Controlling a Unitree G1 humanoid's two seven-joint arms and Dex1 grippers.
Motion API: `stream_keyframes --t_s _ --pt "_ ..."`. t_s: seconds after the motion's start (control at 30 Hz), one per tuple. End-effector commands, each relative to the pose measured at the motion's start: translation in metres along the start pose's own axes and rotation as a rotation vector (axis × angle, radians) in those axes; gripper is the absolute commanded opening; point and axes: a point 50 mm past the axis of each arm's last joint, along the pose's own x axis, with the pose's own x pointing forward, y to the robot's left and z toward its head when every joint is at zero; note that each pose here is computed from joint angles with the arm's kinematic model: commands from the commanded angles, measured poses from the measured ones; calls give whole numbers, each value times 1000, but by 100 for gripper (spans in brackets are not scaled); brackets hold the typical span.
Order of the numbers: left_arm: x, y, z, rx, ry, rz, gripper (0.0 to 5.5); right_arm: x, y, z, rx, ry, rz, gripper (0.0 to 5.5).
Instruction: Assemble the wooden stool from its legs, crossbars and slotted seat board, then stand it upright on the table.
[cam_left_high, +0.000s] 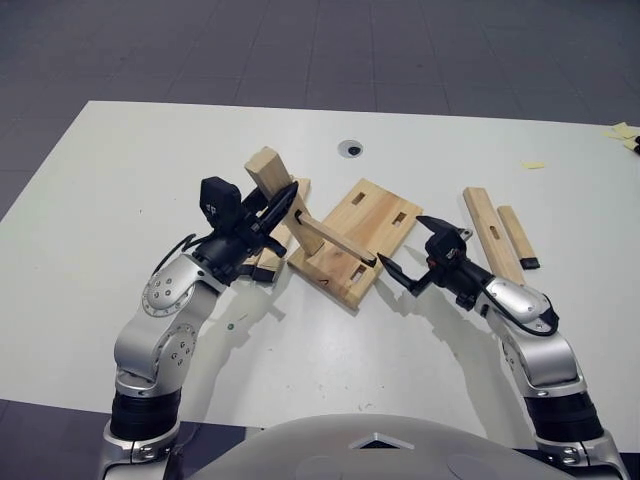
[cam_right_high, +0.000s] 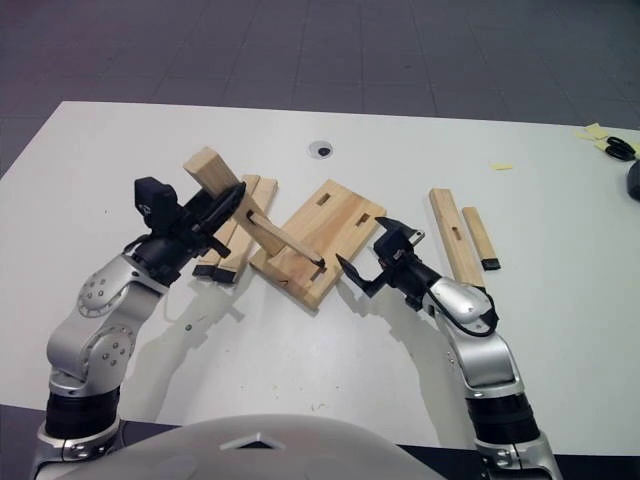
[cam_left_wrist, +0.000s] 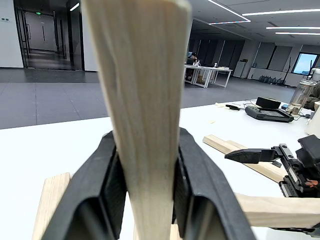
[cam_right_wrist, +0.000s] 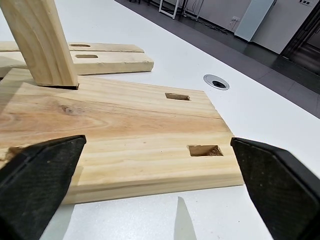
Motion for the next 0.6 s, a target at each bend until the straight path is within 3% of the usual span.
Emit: stream_keyframes --t_s 0.03,0.23,0.5,0.6 --pt "1 -1 -42 -55 243 35 105 1 -4 3 -12 -8 -15 540" --pt "3 4 -43 -49 265 53 105 2 -4 3 -11 -11 -21 540" --pt "15 9 -18 -60 123 49 105 5 -5 3 -10 -17 -37 540" --pt "20 7 -5 -61 44 38 171 5 -6 2 -4 -14 -39 540"
